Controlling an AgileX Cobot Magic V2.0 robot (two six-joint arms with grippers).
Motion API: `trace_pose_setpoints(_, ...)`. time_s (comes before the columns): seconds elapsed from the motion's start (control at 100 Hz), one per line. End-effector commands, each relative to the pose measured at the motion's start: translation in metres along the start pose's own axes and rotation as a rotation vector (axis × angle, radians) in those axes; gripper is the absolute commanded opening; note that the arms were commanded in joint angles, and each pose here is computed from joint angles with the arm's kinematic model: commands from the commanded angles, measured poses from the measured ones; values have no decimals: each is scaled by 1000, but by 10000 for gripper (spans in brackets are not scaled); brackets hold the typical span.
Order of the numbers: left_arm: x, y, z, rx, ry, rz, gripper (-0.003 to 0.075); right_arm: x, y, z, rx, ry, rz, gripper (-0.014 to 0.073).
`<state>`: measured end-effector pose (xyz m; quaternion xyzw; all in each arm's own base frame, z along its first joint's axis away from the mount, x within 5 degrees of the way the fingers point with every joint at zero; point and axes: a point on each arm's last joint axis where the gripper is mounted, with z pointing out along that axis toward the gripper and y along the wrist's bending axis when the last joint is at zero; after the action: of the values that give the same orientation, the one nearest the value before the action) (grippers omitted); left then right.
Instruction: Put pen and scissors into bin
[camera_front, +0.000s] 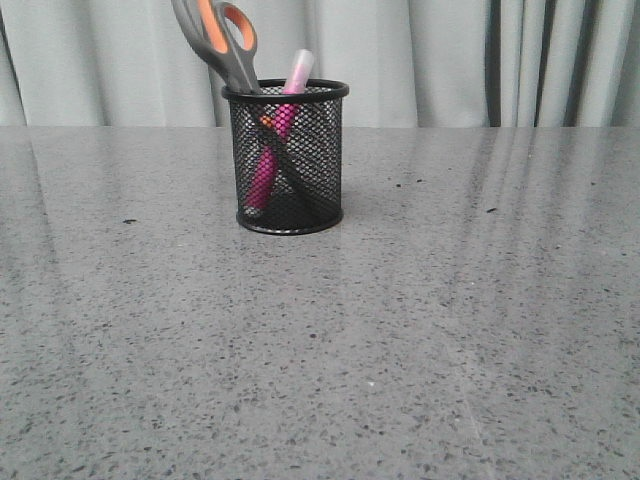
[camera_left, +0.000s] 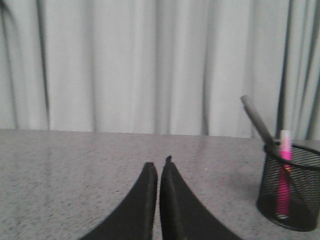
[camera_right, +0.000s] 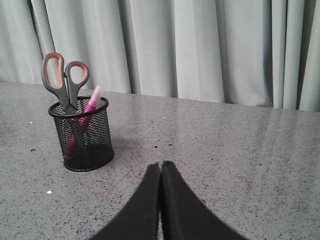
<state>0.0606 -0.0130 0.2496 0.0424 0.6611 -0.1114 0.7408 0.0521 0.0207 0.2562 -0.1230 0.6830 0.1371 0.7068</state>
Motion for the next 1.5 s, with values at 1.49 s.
trace_pose_setpoints(1.49, 39, 13, -14, -170, -19, -13, -20, -16, -1, 0, 14, -96, -23, -55)
